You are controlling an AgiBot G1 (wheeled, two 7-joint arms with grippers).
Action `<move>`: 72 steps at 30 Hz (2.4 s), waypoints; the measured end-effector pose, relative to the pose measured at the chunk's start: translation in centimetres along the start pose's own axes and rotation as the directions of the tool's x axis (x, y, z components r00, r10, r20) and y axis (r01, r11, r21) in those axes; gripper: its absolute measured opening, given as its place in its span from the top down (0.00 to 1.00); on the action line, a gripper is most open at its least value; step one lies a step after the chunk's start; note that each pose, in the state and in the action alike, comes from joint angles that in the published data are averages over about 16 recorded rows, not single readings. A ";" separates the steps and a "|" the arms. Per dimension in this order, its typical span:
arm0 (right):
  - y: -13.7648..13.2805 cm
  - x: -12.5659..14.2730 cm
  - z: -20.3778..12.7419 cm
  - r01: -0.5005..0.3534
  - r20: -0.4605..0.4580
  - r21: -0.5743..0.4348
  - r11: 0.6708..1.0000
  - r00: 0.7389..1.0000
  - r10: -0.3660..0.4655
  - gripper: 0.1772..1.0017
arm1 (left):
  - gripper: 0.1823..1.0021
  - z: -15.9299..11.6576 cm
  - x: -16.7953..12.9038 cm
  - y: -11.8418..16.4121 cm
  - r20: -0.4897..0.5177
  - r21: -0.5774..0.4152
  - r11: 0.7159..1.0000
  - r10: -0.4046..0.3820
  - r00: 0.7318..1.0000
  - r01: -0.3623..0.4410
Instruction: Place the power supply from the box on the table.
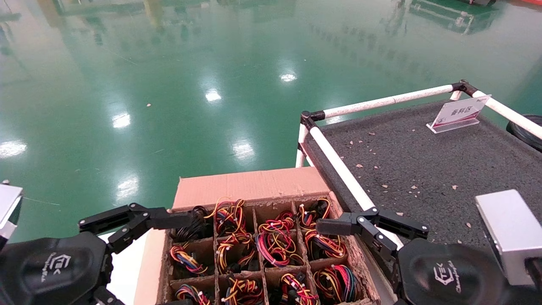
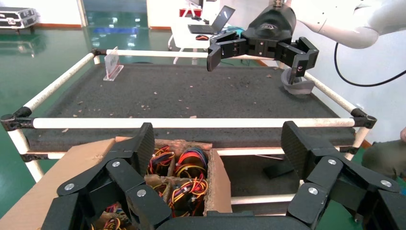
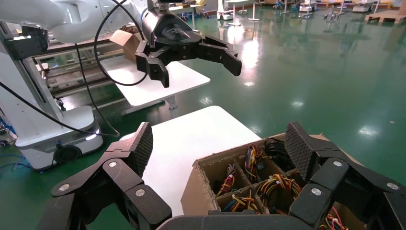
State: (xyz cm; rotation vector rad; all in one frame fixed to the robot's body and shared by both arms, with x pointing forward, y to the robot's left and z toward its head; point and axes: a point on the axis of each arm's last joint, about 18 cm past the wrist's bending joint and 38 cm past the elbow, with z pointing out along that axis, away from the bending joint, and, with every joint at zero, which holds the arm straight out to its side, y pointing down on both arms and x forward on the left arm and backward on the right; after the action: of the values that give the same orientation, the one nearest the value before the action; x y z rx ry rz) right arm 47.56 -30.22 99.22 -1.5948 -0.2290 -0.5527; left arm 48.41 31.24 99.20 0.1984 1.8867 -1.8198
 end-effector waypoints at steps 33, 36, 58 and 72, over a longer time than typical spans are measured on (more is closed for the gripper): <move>0.0 0.0 0.0 0.000 0.000 0.000 1.000 1.000 0.000 0.00 | 0.76 0.0 0.0 0.0 0.000 0.000 1.000 0.000 1.000 0.000; 0.0 0.0 0.0 -0.001 -0.001 -0.001 1.000 1.000 0.001 0.00 | 0.81 0.0 0.0 0.0 0.000 0.000 1.000 0.000 1.000 0.000; 6.7 2.1 0.1 -0.121 -0.184 -0.248 0.961 0.980 0.075 0.00 | 0.91 0.0 0.0 0.0 0.000 0.000 1.000 0.000 1.000 0.000; 10.6 2.1 1.6 -0.171 -0.218 -0.372 0.912 0.971 0.094 0.01 | 0.64 0.0 0.0 0.0 0.000 0.000 1.000 0.000 1.000 0.000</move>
State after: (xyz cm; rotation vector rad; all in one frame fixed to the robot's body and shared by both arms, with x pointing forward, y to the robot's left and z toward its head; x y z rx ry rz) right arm 54.58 -30.22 90.91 -1.9085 0.1495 -0.6734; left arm 48.42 31.24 99.20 0.1984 1.8867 -1.8198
